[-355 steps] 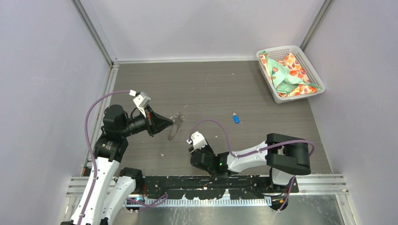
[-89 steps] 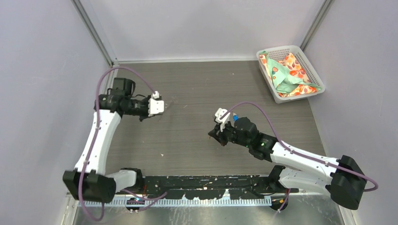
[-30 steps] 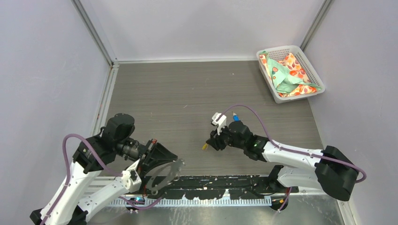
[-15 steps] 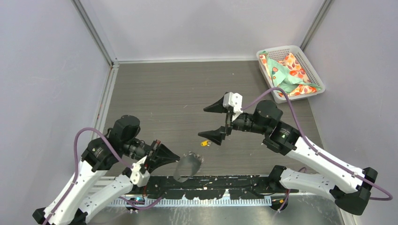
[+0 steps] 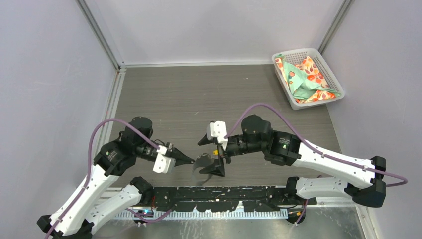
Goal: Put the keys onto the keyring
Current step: Place the key at the center of the board, then adjust the keyring.
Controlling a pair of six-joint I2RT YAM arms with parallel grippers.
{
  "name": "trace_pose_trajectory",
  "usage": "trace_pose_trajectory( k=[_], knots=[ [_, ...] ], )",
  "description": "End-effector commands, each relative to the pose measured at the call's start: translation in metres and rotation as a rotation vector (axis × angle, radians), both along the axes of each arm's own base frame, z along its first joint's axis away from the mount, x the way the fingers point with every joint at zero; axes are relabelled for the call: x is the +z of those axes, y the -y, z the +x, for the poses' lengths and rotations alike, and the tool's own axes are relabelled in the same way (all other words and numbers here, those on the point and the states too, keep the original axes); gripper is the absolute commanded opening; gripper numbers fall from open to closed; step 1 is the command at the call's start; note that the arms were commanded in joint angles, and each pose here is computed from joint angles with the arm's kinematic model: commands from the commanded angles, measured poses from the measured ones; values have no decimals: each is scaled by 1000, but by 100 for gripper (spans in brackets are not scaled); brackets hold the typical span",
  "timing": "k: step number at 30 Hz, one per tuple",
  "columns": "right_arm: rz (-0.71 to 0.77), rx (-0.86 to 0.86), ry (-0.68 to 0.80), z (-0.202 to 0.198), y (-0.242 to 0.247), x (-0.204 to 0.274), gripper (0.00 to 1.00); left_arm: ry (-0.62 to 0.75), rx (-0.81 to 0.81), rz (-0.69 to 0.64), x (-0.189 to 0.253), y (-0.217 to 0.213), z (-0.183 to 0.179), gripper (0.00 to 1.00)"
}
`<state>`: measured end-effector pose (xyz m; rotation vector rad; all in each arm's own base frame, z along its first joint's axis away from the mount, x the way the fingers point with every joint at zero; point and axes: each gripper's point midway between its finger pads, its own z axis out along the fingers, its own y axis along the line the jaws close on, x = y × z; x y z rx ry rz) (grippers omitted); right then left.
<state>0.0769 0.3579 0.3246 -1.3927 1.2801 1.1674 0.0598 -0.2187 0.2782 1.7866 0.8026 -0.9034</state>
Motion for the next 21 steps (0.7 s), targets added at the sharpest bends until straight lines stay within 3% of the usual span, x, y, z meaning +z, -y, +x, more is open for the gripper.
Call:
trace_pose_trajectory(
  k=[1, 3, 6, 8, 12, 15, 17, 19, 21],
  knots=[
    [-50, -145, 124, 18, 3, 3, 98, -146, 188, -16, 12, 8, 23, 0],
    [-68, -174, 151, 21, 3, 0, 87, -203, 215, 0, 10, 8, 24, 0],
    [-105, -220, 173, 27, 1, -4, 57, -279, 237, 3, 9, 10, 24, 0],
    [-116, -243, 180, 30, -2, -4, 48, -296, 238, -6, 10, 11, 23, 0],
    [-88, -248, 183, 29, -10, 1, 47, -299, 242, -18, 11, 11, 22, 0],
    [-73, -237, 178, 26, -15, 1, 66, -315, 255, -5, 9, 11, 24, 0],
    [-82, -223, 172, 23, -16, -4, 69, -314, 261, -4, 10, 10, 25, 0],
    [-98, -202, 162, 20, -17, -9, 60, -313, 263, -6, 11, 10, 25, 0],
    [-110, -189, 154, 17, -18, -12, 41, -315, 257, -8, 12, 10, 23, 0]
  ],
)
